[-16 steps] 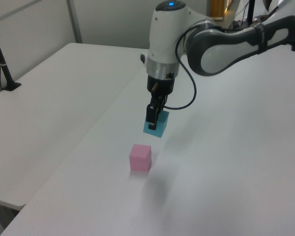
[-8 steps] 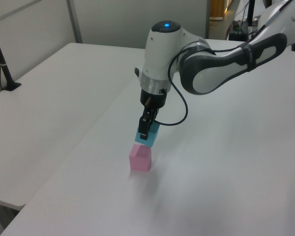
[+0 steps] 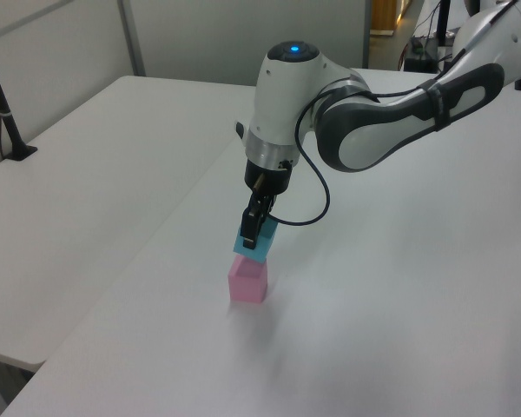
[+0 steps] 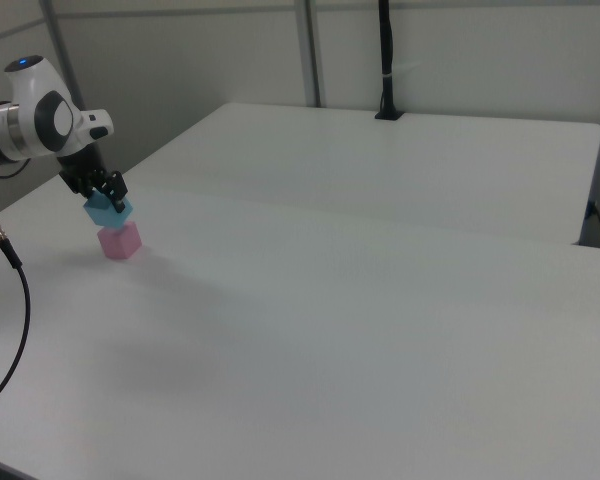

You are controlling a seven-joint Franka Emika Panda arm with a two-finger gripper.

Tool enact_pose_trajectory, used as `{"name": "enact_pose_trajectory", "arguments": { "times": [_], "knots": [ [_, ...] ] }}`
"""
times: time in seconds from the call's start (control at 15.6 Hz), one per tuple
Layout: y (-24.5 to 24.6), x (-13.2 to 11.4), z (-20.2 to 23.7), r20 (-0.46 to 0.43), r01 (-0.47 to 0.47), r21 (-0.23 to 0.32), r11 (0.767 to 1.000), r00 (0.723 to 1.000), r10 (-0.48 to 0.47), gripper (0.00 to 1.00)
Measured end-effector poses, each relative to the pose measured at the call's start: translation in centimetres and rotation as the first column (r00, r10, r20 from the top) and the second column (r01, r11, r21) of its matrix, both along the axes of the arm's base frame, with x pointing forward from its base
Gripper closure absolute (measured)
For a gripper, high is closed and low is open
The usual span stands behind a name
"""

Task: Put blue cube on pink cube
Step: 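Set the light-blue cube on the pink cube and open the gripper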

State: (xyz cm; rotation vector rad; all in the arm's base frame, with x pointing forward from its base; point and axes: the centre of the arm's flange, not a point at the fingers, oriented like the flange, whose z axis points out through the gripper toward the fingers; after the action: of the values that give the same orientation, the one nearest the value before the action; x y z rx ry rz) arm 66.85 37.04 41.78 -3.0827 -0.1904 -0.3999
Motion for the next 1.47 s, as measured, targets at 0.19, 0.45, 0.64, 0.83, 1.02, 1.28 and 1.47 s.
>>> {"name": "enact_pose_trajectory", "arguments": {
  "times": [0.19,0.45,0.64,0.83,1.02,1.28,1.47],
  "knots": [
    [0.2,0.0,-0.2,0.009,-0.006,-0.002,1.000,1.000,0.006,0.36],
    [0.8,0.1,-1.6,0.011,-0.017,-0.009,1.000,1.000,0.017,0.36],
    [1.0,0.0,-2.1,0.009,-0.020,-0.010,1.000,1.000,0.020,0.35],
    [1.2,0.0,-2.1,0.008,-0.023,-0.009,1.000,1.000,0.023,0.27],
    [1.6,-0.3,-2.2,0.011,-0.032,-0.016,0.999,0.999,0.032,0.01],
    [2.0,-0.5,-2.8,0.015,-0.046,-0.040,0.998,0.999,0.047,0.00],
    [2.0,-0.4,-2.6,0.020,-0.046,-0.039,0.998,0.999,0.047,0.00]
  ]
}}
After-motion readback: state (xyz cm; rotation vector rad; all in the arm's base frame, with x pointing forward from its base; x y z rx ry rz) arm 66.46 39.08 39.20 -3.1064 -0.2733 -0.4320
